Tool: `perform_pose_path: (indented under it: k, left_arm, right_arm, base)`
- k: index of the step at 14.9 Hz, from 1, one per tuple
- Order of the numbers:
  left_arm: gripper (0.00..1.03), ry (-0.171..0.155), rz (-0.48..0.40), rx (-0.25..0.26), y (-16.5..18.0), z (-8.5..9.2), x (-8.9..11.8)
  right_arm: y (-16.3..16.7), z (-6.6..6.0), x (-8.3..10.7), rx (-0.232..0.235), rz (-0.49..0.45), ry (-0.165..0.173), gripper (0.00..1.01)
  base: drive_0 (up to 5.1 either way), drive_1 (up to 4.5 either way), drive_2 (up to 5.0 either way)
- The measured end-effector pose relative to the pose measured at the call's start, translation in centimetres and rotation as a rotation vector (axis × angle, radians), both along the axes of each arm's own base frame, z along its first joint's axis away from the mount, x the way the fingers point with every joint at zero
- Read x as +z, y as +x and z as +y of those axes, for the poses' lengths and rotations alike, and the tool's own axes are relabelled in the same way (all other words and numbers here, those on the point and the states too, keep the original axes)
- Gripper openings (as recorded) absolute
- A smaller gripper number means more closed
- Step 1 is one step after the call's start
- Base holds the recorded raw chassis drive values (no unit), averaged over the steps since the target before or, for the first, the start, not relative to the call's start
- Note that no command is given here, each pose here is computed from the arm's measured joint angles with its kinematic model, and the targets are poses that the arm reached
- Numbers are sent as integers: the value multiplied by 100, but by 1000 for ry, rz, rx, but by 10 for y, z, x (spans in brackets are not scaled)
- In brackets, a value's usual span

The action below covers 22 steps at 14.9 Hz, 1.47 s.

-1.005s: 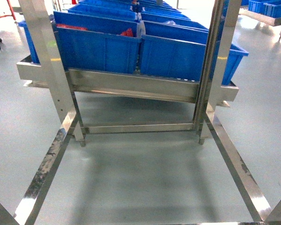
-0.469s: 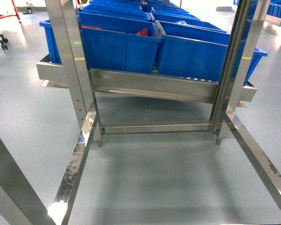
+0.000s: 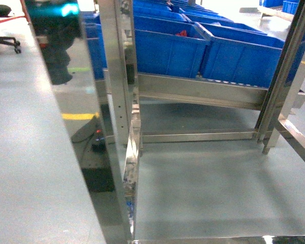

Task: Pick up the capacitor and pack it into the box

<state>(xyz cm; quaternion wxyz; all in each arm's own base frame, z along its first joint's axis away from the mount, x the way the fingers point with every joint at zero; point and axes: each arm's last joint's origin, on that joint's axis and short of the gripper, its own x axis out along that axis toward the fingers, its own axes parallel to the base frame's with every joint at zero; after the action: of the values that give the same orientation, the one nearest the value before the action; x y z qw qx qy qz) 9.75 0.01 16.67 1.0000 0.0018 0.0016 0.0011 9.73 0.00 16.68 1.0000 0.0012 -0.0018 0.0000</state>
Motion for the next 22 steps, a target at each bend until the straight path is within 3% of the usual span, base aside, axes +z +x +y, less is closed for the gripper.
perform_pose_path:
  k: [22]
  left_arm:
    - [44, 0, 0, -3, 0, 0, 0]
  right_arm:
    - [0, 0, 0, -1, -3, 0, 98]
  base:
    - [-489, 170, 308]
